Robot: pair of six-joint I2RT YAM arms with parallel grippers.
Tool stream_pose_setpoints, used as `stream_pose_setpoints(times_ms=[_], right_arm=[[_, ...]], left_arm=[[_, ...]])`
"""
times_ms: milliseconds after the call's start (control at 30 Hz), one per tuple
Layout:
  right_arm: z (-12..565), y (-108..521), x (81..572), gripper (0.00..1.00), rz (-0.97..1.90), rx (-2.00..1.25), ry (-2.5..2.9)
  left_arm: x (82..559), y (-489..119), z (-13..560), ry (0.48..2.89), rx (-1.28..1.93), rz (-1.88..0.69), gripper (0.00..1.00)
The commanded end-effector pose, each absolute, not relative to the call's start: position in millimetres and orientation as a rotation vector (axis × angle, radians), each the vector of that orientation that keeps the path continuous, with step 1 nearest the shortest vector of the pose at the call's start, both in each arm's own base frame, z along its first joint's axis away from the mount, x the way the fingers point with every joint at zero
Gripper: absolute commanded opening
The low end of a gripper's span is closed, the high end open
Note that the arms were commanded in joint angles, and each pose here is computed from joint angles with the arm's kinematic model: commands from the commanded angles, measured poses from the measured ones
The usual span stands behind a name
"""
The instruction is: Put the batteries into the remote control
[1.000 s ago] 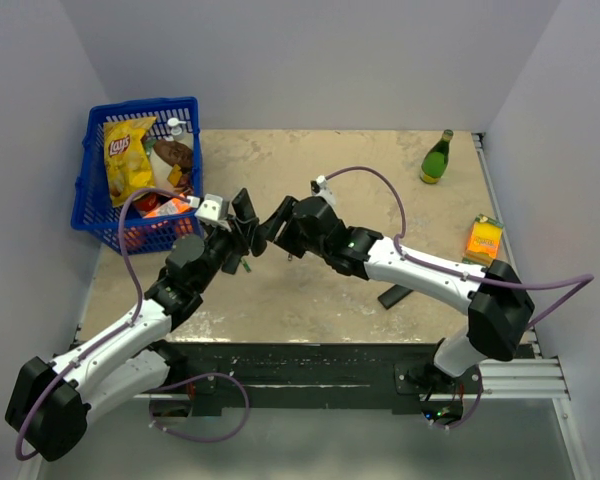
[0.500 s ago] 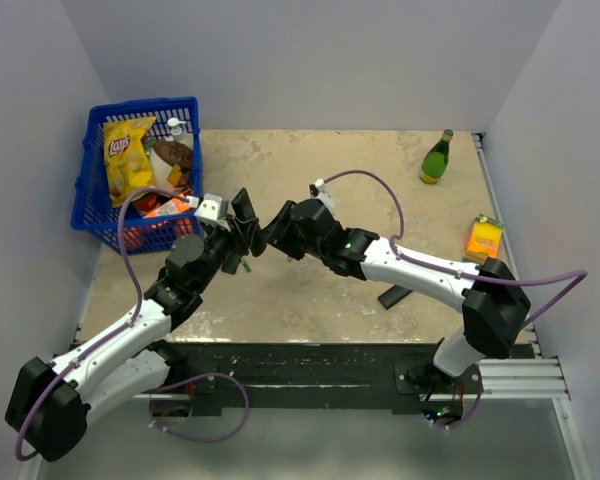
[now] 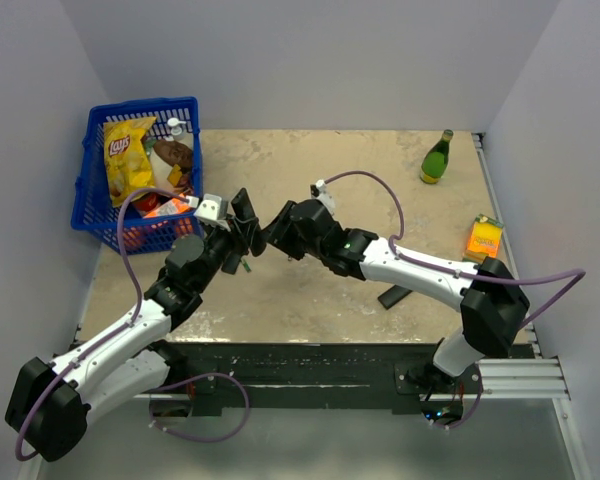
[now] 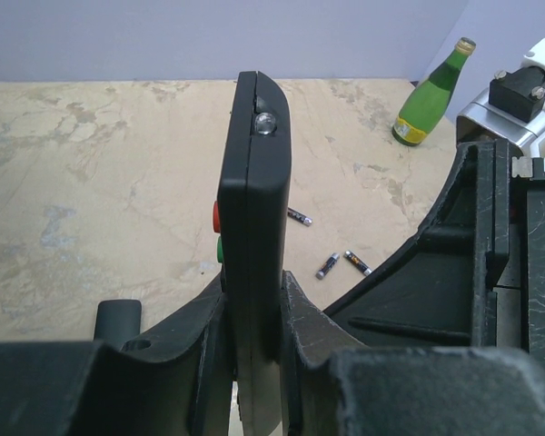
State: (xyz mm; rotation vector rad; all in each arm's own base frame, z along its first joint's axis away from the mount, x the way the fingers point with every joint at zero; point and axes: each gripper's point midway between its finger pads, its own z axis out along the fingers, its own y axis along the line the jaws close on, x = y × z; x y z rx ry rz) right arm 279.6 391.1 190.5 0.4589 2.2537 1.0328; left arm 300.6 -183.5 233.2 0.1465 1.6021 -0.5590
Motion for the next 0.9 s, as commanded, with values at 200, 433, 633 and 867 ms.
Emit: stream_pose_setpoints(times_ms=[200, 433, 633, 867], right_arm=[[227, 386, 290, 0.52, 1.083, 0.51, 2.128], [226, 388, 289, 0.52, 1.095, 0.504, 2.139], [216, 392, 288, 0.52, 1.092, 0.506, 2.167], [203, 396, 289, 0.52, 1.087, 0.512, 2.188]], left_arm=[[301, -193, 276, 1.487, 0.134, -0.64, 0.0], [302, -194, 272, 1.503, 0.136, -0.635, 0.0], [300, -195, 276, 1.488, 0.137, -0.649, 0.0], [295, -197, 282, 1.46, 0.148, -0.684, 0.0]])
